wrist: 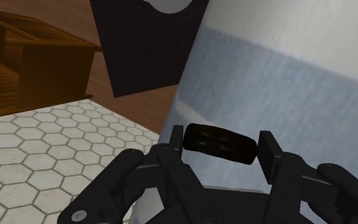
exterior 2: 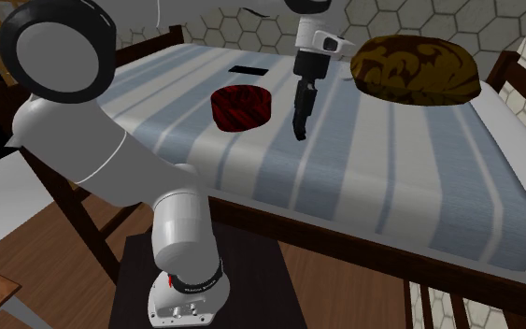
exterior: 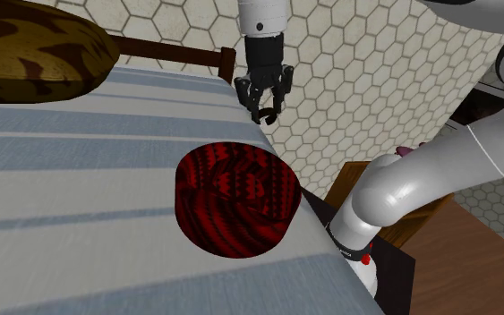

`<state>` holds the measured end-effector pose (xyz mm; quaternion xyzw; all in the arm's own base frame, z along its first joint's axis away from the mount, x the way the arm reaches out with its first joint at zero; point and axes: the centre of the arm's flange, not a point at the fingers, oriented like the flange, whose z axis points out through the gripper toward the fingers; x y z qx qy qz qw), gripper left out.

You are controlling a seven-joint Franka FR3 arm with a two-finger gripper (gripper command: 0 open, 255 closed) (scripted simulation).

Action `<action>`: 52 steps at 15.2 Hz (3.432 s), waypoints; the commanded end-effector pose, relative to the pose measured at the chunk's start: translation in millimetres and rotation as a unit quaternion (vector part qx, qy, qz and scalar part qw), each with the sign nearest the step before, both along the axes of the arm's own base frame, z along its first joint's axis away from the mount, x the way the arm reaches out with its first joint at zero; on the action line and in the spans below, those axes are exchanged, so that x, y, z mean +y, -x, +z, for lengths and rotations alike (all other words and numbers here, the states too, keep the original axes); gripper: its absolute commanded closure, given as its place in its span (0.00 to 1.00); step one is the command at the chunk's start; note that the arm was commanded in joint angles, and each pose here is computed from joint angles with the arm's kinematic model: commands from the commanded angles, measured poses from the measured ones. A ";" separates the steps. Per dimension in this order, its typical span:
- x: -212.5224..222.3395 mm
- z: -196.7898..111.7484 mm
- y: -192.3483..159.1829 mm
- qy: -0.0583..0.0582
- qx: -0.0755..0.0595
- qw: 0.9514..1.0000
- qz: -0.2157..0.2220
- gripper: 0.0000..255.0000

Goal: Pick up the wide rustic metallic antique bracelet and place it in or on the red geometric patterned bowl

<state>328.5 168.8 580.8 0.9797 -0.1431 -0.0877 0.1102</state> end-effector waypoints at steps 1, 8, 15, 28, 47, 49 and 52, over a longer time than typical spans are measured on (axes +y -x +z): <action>-1.2 12.4 1.0 0.000 0.000 1.000 0.000 1.00; -1.2 49.4 1.0 0.000 0.000 1.000 0.000 1.00; -1.2 86.3 1.0 0.000 0.000 1.000 0.000 1.00; 105.0 109.4 53.9 0.000 0.000 1.000 0.000 1.00; 215.8 62.5 109.2 0.000 0.000 1.000 0.000 1.00; 215.8 51.9 109.2 0.000 0.000 1.000 0.000 1.00; 215.8 36.1 109.2 0.000 0.000 1.000 0.000 1.00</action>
